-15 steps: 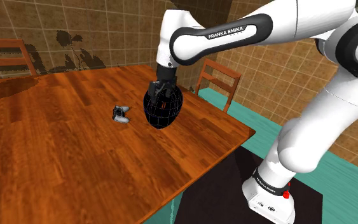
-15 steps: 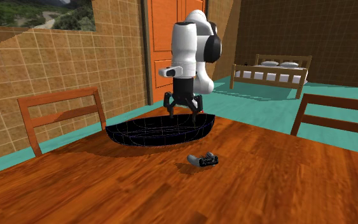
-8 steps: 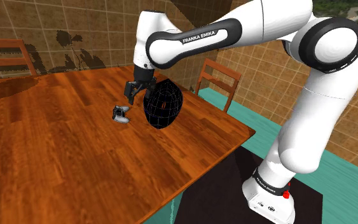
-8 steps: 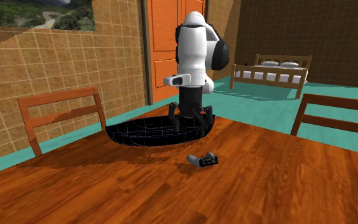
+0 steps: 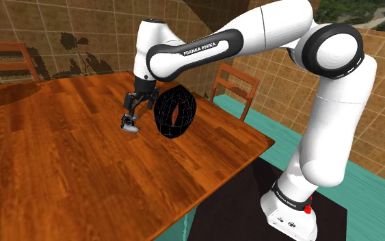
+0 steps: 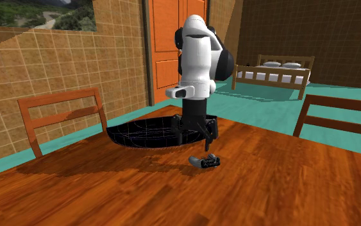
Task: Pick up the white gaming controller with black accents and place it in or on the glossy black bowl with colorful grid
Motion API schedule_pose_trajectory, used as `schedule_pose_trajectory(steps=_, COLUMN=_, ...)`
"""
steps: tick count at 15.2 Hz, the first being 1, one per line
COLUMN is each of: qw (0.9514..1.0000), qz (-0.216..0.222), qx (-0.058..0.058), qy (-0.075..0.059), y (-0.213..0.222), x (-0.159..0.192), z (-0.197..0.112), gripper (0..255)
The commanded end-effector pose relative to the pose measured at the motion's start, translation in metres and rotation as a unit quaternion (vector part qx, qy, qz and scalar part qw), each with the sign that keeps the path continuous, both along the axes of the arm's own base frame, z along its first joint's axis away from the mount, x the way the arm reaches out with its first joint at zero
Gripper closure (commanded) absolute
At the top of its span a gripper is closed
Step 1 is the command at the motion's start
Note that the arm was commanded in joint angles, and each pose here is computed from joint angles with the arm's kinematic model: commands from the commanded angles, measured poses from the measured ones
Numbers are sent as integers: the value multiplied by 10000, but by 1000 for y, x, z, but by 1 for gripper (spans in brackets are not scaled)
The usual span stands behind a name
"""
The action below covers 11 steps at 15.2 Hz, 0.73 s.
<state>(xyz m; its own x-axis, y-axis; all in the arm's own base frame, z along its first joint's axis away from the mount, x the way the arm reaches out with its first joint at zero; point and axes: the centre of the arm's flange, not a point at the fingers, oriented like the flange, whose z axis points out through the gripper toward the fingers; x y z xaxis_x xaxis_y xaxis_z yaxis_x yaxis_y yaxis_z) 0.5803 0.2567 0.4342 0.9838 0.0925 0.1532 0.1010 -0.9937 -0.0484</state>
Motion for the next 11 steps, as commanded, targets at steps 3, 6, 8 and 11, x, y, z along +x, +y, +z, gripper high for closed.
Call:
schedule_pose_trajectory(steps=3, qw=10000, qz=0, qx=1, qy=-2, y=1, x=1, z=-14, gripper=0)
schedule_pose_trajectory(steps=6, qw=10000, qz=0, qx=1, qy=-2, y=1, x=1, z=-14, gripper=0)
schedule_pose_trajectory(steps=8, qw=10000, qz=0, qx=1, qy=-2, y=1, x=1, z=-14, gripper=0)
schedule_pose_trajectory(steps=11, qw=10000, qz=0, qx=1, qy=-2, y=1, x=2, z=-14, gripper=255)
